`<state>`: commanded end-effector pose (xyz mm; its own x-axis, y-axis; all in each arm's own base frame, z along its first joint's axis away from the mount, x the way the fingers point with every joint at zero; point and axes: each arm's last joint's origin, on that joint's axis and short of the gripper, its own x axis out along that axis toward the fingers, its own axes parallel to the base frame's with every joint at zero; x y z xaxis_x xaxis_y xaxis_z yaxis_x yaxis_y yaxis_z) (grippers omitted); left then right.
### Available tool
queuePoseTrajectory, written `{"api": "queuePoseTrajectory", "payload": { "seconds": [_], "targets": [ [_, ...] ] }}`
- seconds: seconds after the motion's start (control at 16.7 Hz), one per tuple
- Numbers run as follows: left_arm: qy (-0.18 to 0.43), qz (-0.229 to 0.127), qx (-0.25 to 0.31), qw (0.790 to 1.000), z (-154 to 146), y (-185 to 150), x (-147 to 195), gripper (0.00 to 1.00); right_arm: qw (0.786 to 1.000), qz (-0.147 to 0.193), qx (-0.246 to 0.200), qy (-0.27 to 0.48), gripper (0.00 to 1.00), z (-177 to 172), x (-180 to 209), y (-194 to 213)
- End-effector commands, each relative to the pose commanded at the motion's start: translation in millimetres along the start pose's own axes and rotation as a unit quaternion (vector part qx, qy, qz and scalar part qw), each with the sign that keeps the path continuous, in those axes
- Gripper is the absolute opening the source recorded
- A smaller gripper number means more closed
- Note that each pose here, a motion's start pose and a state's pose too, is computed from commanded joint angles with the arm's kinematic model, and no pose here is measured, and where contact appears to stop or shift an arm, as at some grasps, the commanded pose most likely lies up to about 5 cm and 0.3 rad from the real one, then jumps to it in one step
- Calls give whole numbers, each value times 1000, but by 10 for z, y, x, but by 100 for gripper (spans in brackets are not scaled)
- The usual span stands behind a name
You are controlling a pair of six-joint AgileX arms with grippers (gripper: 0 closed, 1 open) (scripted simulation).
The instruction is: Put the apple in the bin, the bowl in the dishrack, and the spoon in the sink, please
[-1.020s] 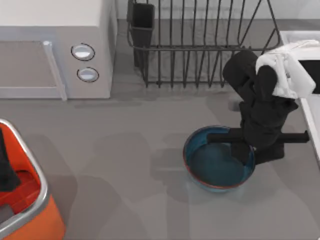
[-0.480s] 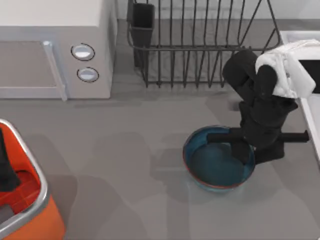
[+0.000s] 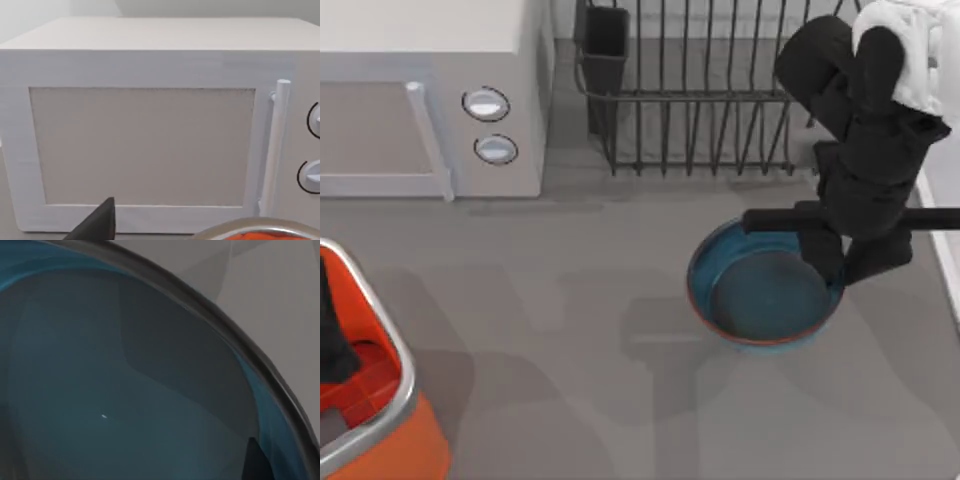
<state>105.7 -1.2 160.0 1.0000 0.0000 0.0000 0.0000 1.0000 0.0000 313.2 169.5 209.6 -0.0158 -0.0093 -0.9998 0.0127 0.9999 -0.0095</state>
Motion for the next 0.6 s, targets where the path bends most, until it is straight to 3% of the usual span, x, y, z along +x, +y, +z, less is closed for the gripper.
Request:
{"api": "queuePoseTrajectory", "payload": {
  "seconds": [0.18, 0.42, 0.6],
  "targets": [
    [0, 0, 0, 1000, 0, 0, 0, 100, 1000, 5, -1, -9, 0, -19, -202, -11],
    [0, 0, 0, 1000, 0, 0, 0, 100, 1000, 4, -2, -9, 0, -18, -187, 0],
    [0, 0, 0, 1000, 0, 0, 0, 100, 998, -1, -32, -62, 0, -42, -269, 107]
  ]
}}
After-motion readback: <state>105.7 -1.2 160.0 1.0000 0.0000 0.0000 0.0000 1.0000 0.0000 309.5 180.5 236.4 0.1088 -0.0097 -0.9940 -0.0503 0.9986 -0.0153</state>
